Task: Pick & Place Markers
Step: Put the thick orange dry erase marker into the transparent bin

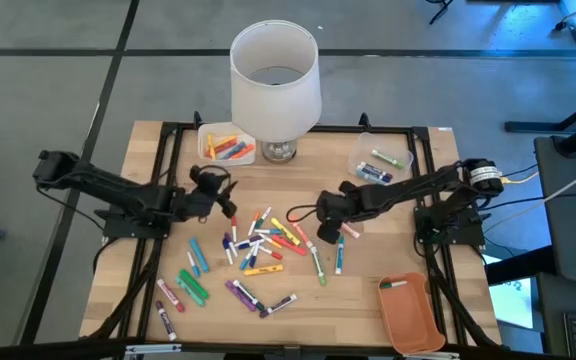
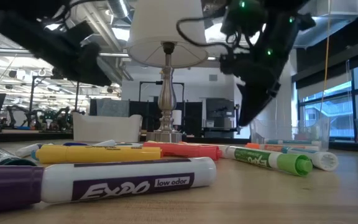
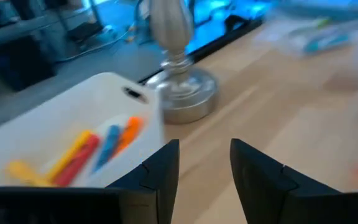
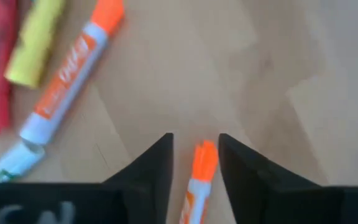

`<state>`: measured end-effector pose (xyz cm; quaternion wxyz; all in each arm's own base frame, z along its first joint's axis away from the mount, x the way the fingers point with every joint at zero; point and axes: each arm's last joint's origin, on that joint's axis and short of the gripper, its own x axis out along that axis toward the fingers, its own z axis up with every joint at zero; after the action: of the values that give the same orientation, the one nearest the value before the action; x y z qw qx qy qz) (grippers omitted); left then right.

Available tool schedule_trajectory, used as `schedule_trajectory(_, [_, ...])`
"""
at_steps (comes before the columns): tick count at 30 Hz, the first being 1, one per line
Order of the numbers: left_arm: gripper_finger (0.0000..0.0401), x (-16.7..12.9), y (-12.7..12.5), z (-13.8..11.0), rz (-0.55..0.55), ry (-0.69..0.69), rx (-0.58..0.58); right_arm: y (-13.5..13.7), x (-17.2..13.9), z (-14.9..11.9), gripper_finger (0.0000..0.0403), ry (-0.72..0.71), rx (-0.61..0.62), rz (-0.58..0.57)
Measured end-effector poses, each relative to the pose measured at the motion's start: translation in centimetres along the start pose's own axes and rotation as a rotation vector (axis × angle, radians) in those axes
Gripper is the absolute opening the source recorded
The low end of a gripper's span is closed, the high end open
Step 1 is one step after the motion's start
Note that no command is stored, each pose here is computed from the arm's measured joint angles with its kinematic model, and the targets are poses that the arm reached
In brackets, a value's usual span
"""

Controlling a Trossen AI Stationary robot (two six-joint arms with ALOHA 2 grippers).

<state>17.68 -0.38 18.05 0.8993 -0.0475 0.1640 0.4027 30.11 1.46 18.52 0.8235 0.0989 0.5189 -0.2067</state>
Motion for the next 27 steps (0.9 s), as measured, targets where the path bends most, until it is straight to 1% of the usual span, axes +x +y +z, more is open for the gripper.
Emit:
schedule_trajectory(2, [0.0132,-0.1,-0.1,-0.7,-0.036,-0.038,-0.035,-0.3,0.4,-0.5,0.0165,0.029,0.020,0.005])
schedule_trajectory(5, [0.0130,-0.1,0.1,-1.8,-0.068,-0.065,-0.036,-1.1,1.0,-1.1,0.0196,0.086,0.091,-0.003])
schedule_trajectory(7, [0.0130,-0.1,0.2,-2.2,-0.088,-0.073,-0.029,-1.6,1.7,-1.7,0.0204,0.152,0.121,0.013])
schedule_trajectory(9, [0.0131,-0.1,0.2,-2.3,-0.091,-0.080,-0.029,-1.8,2.5,-2.4,0.0204,0.218,0.131,0.046])
schedule_trajectory(12, [0.0131,-0.1,0.3,-2.4,-0.088,-0.081,-0.022,-1.8,3.4,-2.9,0.0186,0.261,0.123,0.048])
schedule_trajectory(14, [0.0129,-0.1,0.3,-2.4,-0.086,-0.082,-0.014,-1.8,3.8,-3.0,0.0163,0.271,0.110,0.041])
schedule_trajectory(16, [0.0128,-0.1,0.3,-2.4,-0.085,-0.083,-0.004,-1.9,4.0,-3.0,0.0131,0.278,0.093,0.039])
schedule_trajectory(19, [0.0128,-0.1,0.3,-2.4,-0.081,-0.084,-0.002,-2.1,4.0,-2.7,0.0070,0.282,0.081,0.039])
schedule_trajectory(20, [0.0127,-0.1,0.3,-2.4,-0.077,-0.086,0.004,-2.2,3.9,-2.5,0.0061,0.288,0.074,0.038])
schedule_trajectory(23, [0.0127,-0.1,0.4,-2.4,-0.048,-0.092,0.032,-2.2,3.4,-1.9,0.0061,0.316,0.028,0.032])
schedule_trajectory(25, [0.0127,-0.1,0.4,-2.4,-0.033,-0.094,0.052,-2.2,2.7,-1.6,0.0061,0.363,-0.015,0.013])
schedule_trajectory(27, [0.0127,-0.1,0.5,-2.4,-0.029,-0.094,0.056,-2.4,1.5,-0.9,0.0061,0.388,-0.061,-0.054])
